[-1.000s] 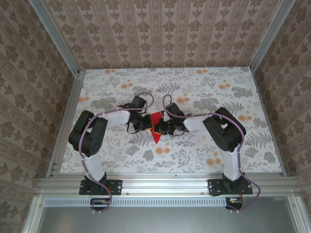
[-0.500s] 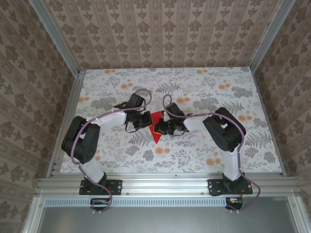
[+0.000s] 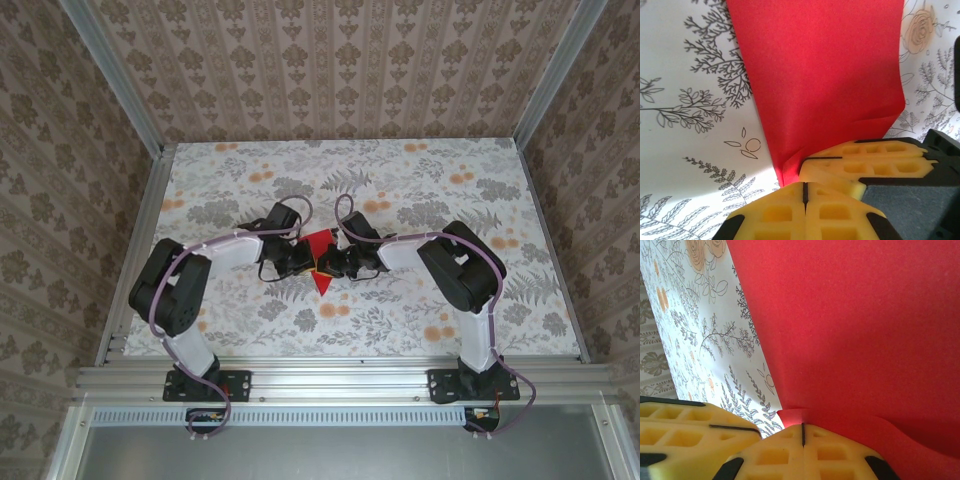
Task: Fold a paper plane with a square sheet of paper (pick it up from the middle)
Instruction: Third fold the triangle at the center of the table.
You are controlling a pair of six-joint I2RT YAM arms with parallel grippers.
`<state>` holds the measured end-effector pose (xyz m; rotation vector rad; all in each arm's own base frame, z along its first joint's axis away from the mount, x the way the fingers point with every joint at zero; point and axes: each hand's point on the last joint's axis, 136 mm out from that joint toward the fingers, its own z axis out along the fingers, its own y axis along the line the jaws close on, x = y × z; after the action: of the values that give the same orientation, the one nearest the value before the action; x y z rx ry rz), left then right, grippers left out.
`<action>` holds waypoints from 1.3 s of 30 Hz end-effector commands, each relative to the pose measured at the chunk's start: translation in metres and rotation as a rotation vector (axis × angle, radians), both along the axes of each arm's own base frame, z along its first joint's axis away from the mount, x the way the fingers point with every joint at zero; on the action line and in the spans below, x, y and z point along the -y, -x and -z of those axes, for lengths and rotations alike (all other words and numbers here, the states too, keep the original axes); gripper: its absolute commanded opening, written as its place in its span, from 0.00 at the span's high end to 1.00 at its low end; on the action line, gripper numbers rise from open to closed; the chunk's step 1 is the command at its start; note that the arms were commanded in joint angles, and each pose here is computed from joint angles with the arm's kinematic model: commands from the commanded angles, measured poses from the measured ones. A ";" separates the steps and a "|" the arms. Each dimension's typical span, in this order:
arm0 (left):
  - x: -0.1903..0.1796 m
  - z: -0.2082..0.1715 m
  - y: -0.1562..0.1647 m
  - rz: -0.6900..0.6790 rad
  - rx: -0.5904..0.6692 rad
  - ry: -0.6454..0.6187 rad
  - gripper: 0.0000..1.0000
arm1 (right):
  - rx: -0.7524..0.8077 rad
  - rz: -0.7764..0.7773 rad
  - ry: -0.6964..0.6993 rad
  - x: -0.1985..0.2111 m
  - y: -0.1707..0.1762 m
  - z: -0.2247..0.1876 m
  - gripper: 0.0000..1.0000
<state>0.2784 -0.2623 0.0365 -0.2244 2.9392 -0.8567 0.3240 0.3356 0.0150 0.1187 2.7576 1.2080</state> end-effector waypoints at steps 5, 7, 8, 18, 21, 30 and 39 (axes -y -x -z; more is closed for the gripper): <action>0.003 0.017 0.002 -0.016 -0.046 -0.020 1.00 | -0.086 0.021 0.107 0.020 0.014 0.036 1.00; 0.004 0.020 0.000 -0.021 -0.048 -0.017 1.00 | -0.087 0.022 0.107 0.020 0.014 0.036 1.00; 0.004 0.021 0.000 -0.022 -0.050 -0.021 1.00 | -0.087 0.022 0.107 0.020 0.014 0.036 1.00; -0.005 0.041 0.005 -0.054 -0.087 -0.074 1.00 | -0.083 0.023 0.101 0.019 0.014 0.034 1.00; -0.012 0.045 0.007 -0.071 -0.093 -0.108 1.00 | -0.081 0.026 0.096 0.019 0.014 0.032 1.00; -0.023 0.052 0.010 -0.094 -0.117 -0.169 1.00 | -0.069 0.031 0.088 0.019 0.013 0.027 1.00; -0.026 0.057 0.015 -0.074 -0.141 -0.217 1.00 | -0.029 0.014 0.006 0.009 0.007 -0.002 1.00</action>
<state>0.2827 -0.2616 0.0175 -0.3361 2.9895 -0.7777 0.3255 0.3326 0.0164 0.1325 2.7527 1.2090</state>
